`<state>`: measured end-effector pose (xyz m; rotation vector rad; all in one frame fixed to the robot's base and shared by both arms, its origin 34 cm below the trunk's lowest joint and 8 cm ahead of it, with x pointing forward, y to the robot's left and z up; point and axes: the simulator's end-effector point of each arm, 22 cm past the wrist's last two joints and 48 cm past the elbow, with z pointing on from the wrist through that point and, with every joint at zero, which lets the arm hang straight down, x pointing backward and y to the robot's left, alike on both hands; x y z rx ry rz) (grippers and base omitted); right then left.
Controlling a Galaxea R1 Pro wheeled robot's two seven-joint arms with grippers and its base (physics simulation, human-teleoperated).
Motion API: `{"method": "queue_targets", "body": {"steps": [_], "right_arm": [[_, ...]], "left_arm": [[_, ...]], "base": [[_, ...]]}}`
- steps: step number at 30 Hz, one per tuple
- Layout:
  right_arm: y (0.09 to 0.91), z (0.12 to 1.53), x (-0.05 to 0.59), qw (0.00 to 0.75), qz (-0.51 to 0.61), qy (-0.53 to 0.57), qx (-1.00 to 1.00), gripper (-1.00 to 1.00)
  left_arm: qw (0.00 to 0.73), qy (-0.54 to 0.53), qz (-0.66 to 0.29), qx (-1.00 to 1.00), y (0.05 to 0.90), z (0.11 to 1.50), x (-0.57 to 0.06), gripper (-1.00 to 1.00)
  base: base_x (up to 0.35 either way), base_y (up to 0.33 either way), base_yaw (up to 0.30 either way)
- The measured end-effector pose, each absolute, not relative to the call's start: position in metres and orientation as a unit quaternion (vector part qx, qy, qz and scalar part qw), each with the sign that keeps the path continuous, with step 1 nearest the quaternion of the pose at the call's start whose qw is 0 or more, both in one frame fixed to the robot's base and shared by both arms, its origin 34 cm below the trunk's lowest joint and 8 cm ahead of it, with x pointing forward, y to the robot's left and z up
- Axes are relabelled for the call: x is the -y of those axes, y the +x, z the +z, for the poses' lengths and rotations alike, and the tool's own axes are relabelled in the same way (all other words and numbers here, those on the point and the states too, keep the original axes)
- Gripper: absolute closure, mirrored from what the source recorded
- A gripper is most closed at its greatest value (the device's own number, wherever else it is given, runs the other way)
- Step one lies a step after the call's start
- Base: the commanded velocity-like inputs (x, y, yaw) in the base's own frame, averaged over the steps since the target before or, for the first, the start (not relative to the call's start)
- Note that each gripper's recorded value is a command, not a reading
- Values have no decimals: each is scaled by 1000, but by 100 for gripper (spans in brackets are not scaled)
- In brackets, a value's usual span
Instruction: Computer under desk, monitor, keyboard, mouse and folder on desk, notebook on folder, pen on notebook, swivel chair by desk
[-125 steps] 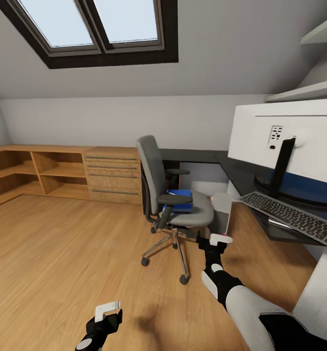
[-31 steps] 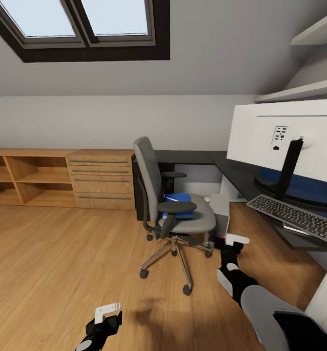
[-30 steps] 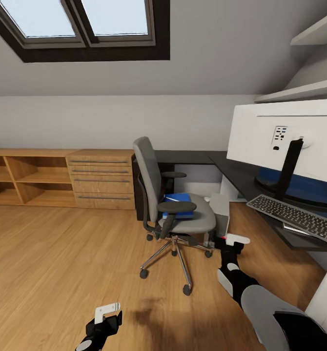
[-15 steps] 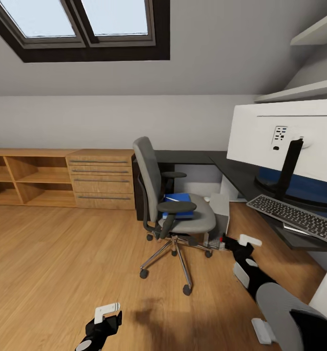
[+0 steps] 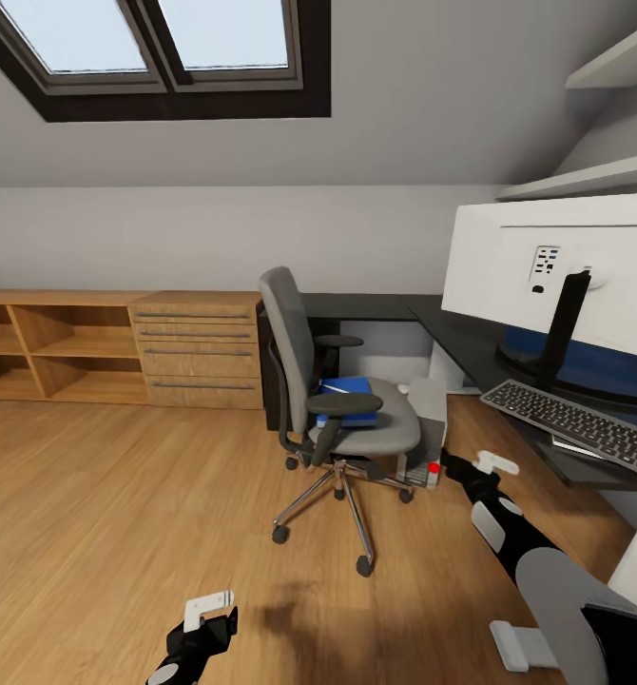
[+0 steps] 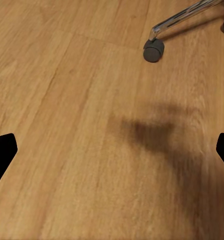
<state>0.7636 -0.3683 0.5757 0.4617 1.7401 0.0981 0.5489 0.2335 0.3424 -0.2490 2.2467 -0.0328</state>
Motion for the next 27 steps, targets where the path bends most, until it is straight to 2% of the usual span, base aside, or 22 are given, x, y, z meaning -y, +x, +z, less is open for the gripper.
{"method": "queue_targets", "body": {"steps": [9, 17, 27], "right_arm": [[764, 573, 360, 619, 58, 190, -760, -100], [762, 573, 364, 617, 77, 225, -750, -100], [766, 582, 350, 630, 114, 201, -742, -100]], "left_arm": [[426, -100, -13, -899, 549, 343, -234, -100], [445, -103, -12, -889, 554, 350, -236, -100], [449, -104, -12, -887, 555, 351, -236, -100]], "base": [[58, 0, 0], [287, 0, 0], [243, 0, 0]]}}
